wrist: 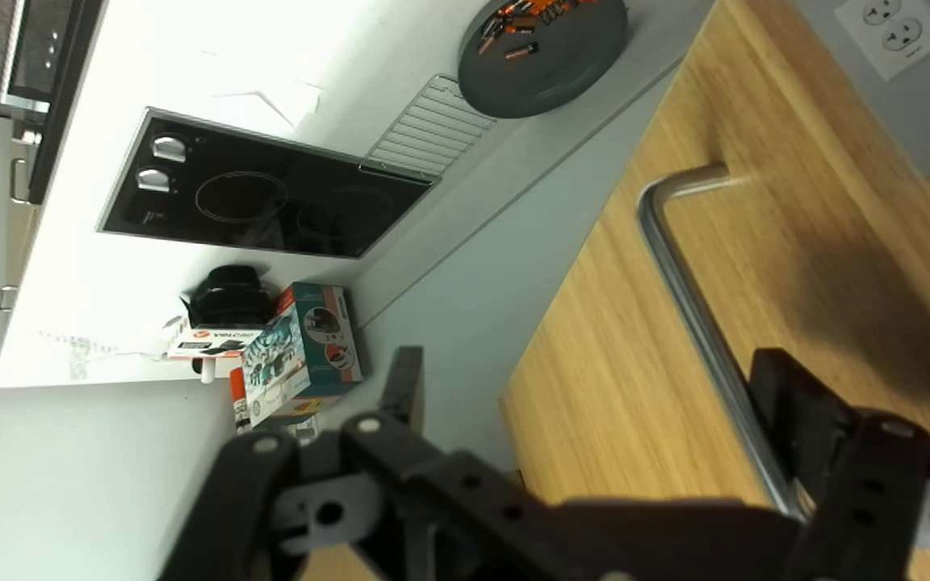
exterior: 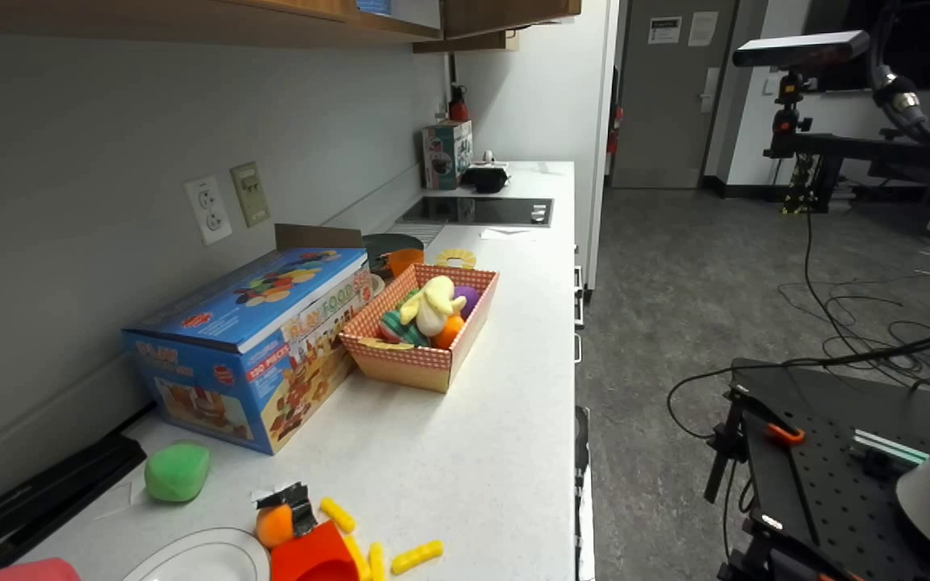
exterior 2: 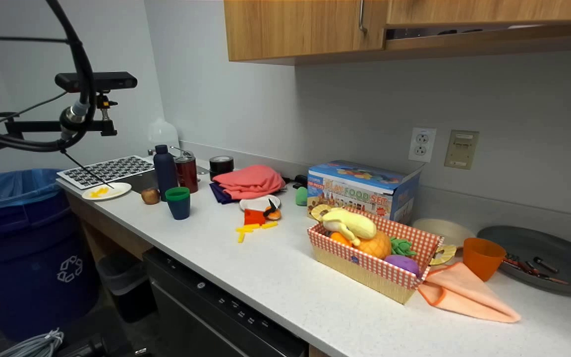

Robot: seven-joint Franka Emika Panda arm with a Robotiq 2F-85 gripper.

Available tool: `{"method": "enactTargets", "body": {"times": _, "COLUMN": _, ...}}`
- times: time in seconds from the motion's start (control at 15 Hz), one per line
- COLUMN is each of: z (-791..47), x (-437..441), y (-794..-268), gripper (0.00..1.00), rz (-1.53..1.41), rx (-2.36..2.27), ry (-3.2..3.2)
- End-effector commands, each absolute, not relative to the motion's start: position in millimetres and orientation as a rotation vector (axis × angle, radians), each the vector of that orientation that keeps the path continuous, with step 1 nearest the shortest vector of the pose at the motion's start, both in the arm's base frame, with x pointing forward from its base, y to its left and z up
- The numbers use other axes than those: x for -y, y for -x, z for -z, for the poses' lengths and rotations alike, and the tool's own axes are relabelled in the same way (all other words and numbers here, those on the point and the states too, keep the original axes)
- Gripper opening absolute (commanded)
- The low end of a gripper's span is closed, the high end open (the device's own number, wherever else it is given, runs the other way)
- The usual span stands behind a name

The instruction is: Open the top right cabinet door

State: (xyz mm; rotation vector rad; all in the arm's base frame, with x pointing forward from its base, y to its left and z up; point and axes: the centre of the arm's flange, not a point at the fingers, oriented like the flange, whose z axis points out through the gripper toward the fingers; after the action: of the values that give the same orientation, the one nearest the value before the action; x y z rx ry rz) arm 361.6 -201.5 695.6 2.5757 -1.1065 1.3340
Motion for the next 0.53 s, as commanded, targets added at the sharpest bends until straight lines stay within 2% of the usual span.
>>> {"method": "enactTargets", "body": {"times": 0.0, "z": -670, "x": 244, "y": -299, "gripper": 1.00, "rz": -1.231, "rx": 1.218, "ry": -2.455}}
{"method": "enactTargets", "body": {"times": 0.4, "z": -661, "x": 256, "y": -288, "gripper": 1.00, "rz": -1.418, "rx": 1.268, "ry": -2.354}}
{"method": "enactTargets", "body": {"times": 0.47, "z": -681, "x": 218, "y": -333, "gripper": 1.00, "rz": -1.478, "rx": 1.141, "ry": -2.492}}
